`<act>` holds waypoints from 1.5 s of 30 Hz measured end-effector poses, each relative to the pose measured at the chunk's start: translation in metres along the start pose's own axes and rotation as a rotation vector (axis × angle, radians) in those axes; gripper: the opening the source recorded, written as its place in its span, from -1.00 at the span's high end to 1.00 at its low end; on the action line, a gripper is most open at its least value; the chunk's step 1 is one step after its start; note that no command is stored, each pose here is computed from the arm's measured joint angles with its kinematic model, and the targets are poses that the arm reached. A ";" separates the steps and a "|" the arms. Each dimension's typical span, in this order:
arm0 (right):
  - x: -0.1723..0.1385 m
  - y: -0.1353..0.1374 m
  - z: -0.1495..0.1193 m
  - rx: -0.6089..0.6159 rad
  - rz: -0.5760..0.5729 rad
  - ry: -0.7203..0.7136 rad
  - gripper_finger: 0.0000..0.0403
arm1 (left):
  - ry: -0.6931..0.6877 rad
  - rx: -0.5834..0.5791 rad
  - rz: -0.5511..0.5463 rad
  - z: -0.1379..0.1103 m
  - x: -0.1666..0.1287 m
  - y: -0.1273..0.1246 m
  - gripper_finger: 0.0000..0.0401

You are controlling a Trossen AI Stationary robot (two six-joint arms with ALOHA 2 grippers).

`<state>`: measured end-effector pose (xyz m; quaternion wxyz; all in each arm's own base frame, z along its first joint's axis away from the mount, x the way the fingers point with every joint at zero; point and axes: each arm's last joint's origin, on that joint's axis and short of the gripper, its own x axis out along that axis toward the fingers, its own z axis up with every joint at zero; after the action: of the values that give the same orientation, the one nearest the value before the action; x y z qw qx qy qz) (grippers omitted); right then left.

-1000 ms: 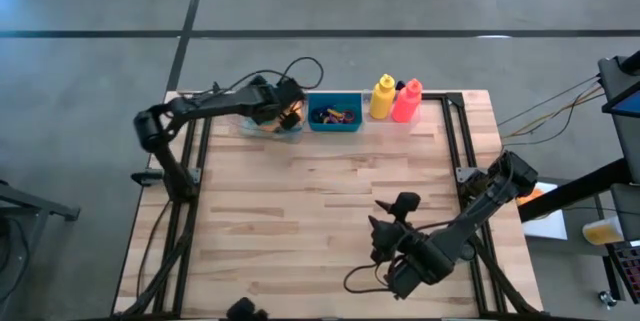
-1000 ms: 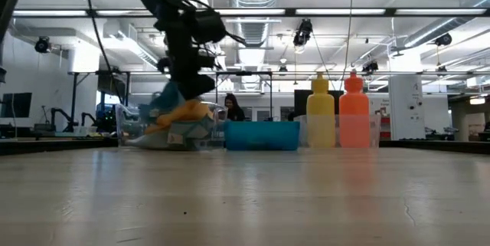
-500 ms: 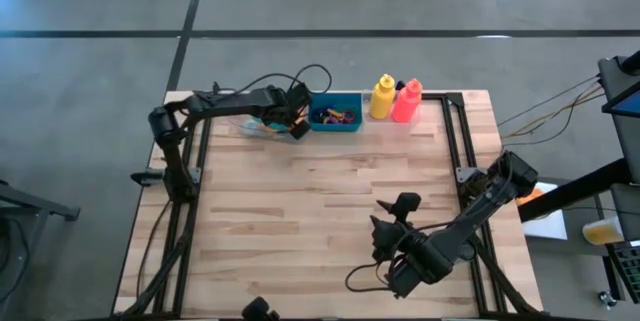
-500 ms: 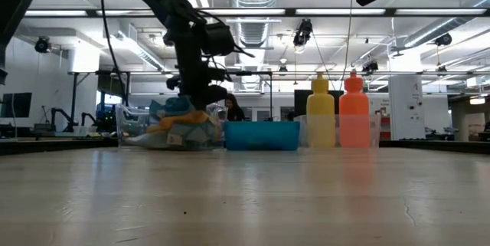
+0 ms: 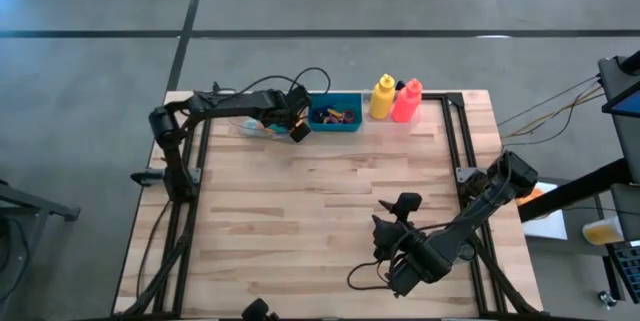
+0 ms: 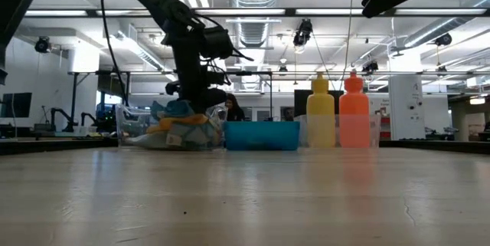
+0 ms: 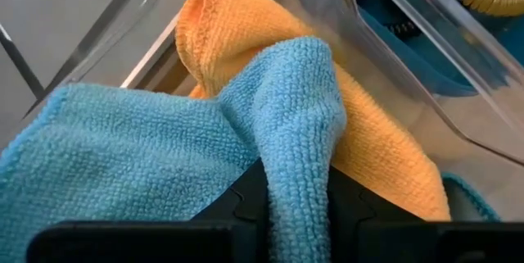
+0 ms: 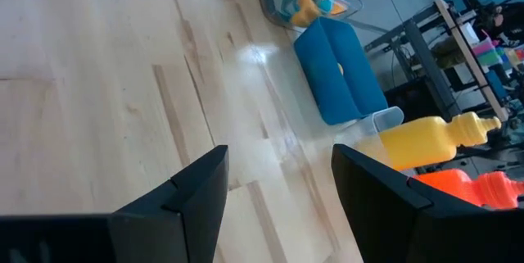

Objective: Pick & Place Sports Items
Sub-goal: Put the folded blue towel into the transparent bin

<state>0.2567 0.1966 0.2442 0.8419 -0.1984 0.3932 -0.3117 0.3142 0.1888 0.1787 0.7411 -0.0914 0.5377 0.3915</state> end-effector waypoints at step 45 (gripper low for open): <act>-0.002 0.003 -0.004 -0.007 0.009 -0.006 -0.09 | -0.082 0.077 -0.001 0.002 -0.035 -0.003 0.63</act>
<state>0.2538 0.1998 0.2411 0.8438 -0.2007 0.3925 -0.3060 0.3134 0.1706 0.2088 0.7657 -0.0469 0.5216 0.3734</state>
